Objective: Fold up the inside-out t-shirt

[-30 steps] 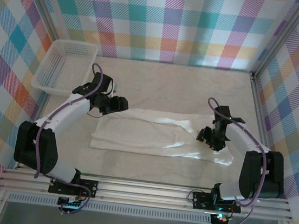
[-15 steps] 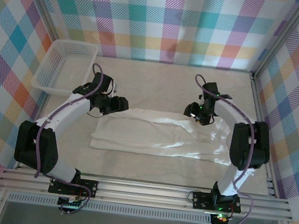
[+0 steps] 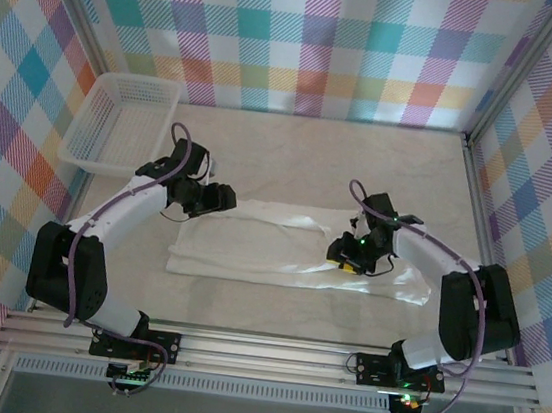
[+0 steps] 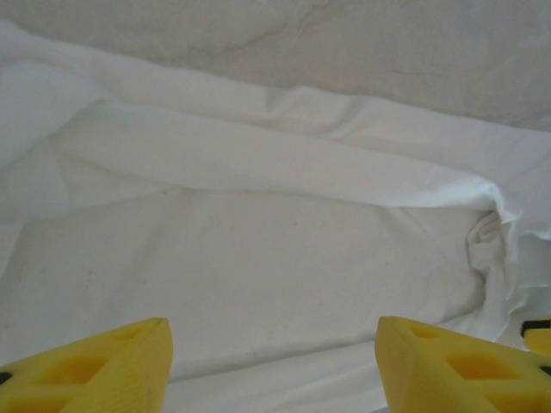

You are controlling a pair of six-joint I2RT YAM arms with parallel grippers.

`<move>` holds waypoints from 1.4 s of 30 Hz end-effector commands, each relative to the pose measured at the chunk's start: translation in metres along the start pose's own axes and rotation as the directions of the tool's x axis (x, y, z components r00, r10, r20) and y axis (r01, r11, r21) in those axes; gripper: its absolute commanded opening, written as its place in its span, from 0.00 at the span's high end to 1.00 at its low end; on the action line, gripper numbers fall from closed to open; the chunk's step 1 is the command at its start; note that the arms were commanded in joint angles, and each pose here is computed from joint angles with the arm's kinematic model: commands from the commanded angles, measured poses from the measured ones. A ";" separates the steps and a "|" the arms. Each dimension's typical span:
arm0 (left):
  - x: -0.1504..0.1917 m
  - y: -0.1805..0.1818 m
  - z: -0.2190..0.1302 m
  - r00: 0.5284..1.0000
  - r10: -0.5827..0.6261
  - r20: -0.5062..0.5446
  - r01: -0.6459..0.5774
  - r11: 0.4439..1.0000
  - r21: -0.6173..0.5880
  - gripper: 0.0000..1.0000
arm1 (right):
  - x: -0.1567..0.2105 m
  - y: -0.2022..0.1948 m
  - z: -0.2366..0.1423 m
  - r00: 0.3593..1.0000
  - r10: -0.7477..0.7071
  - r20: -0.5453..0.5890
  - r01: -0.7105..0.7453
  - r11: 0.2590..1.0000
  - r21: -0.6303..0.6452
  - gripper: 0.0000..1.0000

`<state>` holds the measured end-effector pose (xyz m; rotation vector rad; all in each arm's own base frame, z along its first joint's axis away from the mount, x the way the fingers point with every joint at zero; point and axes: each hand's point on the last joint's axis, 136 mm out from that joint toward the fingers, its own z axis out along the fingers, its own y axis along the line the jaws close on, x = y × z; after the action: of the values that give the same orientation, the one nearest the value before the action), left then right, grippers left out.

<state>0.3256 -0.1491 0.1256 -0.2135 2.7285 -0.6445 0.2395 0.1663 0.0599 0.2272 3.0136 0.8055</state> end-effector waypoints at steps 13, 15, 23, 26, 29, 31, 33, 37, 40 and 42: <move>0.029 -0.014 0.065 0.995 -0.010 -0.099 -0.014 0.970 -0.241 1.00 | -0.136 -0.073 -0.048 0.949 0.097 0.299 -0.195 0.928 0.318 1.00; 0.027 -0.010 0.082 0.992 -0.044 -0.116 0.010 0.960 -0.279 1.00 | -0.142 -0.075 -0.036 0.961 0.091 0.259 -0.175 0.931 0.320 1.00; -0.010 0.009 0.147 0.984 -0.146 -0.103 0.090 0.905 -0.415 1.00 | -0.153 -0.077 -0.011 0.971 0.139 0.194 -0.193 0.934 0.299 1.00; -0.032 0.012 0.186 0.967 -0.217 -0.132 0.154 0.915 -0.374 1.00 | -0.155 -0.084 -0.010 0.953 0.222 0.205 -0.271 0.928 0.254 1.00; -0.076 0.000 0.218 0.967 -0.233 -0.101 0.199 0.942 -0.270 1.00 | -0.156 -0.092 -0.010 0.939 0.286 0.190 -0.323 0.923 0.208 1.00; -0.116 -0.023 0.234 0.980 -0.188 -0.060 0.175 0.969 -0.174 1.00 | -0.153 -0.091 -0.010 0.937 0.306 0.169 -0.336 0.921 0.195 1.00; -0.156 -0.057 0.240 0.992 -0.128 -0.004 0.127 0.990 -0.063 1.00 | -0.140 -0.081 -0.009 0.925 0.356 0.134 -0.373 0.918 0.134 1.00; -0.212 -0.114 0.242 0.987 -0.090 0.133 0.068 0.984 0.162 1.00 | -0.084 -0.035 0.012 0.861 0.509 0.003 -0.505 0.855 -0.120 1.00; -0.227 -0.131 0.235 0.977 -0.095 0.191 0.051 0.973 0.226 1.00 | -0.032 0.005 0.037 0.871 0.488 -0.055 -0.491 0.863 -0.120 0.97; -0.229 -0.139 0.225 0.976 -0.076 0.202 0.027 0.972 0.234 1.00 | -0.005 0.033 0.052 0.907 0.413 -0.087 -0.419 0.904 -0.084 0.96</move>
<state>0.6243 -0.3003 0.0383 -0.3357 2.4881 -0.8299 0.2736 0.1654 0.0198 0.8656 2.9798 0.8486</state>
